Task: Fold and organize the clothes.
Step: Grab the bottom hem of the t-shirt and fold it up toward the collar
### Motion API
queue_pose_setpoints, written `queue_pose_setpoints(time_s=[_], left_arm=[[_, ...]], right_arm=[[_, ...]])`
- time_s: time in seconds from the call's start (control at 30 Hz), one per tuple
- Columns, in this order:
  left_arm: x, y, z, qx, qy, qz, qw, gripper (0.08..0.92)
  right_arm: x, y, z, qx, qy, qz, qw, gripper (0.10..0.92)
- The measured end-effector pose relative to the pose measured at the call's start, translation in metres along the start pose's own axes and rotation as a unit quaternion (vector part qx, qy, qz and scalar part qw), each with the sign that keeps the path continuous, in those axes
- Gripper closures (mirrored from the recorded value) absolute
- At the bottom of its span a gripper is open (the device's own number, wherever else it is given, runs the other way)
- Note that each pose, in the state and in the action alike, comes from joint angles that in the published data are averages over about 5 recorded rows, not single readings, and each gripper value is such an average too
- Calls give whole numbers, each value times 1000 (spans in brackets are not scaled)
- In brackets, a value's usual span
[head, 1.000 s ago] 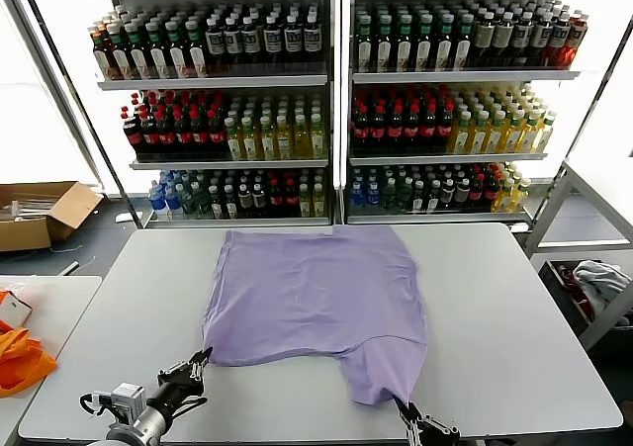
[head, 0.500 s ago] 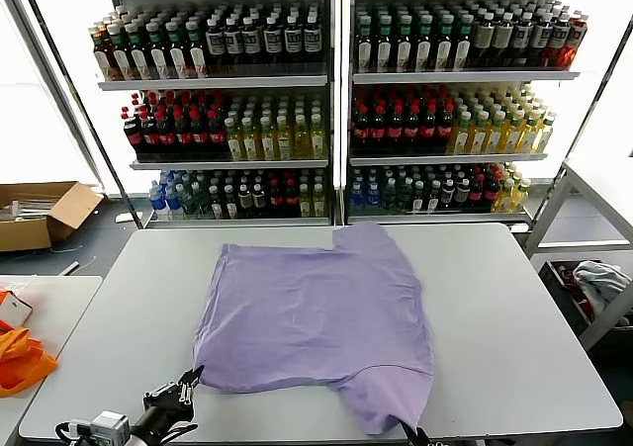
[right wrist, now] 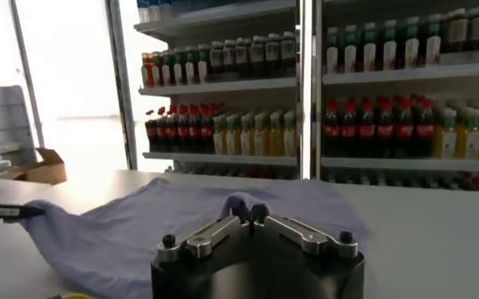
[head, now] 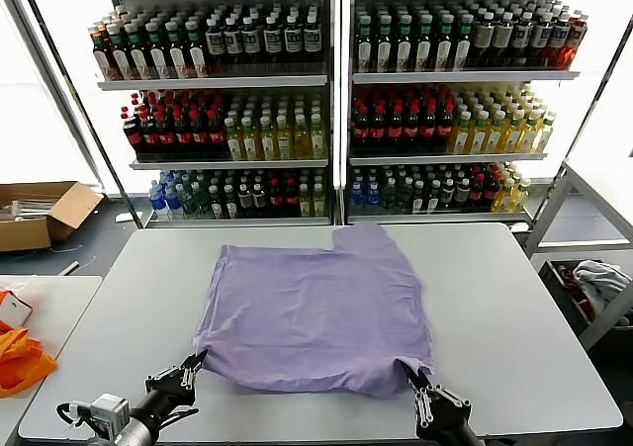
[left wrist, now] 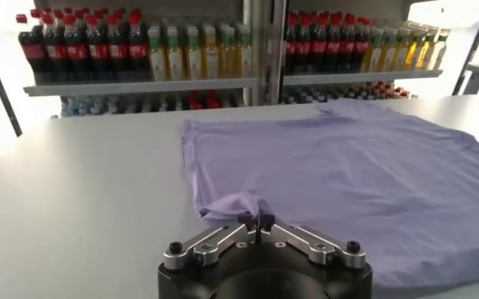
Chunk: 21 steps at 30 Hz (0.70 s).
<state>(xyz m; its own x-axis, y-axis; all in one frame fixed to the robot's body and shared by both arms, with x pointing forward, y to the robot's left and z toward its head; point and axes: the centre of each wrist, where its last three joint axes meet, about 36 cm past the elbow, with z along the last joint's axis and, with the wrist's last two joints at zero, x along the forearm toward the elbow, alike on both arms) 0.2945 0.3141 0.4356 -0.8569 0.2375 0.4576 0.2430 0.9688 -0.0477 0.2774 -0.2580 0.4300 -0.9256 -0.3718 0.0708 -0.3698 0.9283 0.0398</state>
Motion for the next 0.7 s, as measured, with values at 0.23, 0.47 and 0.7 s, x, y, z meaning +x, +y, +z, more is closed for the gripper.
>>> queue_pose_setpoints(time_s=[0.23,0.47,0.7], left_arm=[[-28,20,-8,3,3,8,1000,913],[-61,39,-19,19,6,11,1000,913],[-93,54,-27,31,8,12,999,850]], right_arm=[[-50,-31,5,1,-14,9,1000,915],[-99,-56,18,0,-5,17,1000,915],[-140,-70,28,1,21,19,1000,824]])
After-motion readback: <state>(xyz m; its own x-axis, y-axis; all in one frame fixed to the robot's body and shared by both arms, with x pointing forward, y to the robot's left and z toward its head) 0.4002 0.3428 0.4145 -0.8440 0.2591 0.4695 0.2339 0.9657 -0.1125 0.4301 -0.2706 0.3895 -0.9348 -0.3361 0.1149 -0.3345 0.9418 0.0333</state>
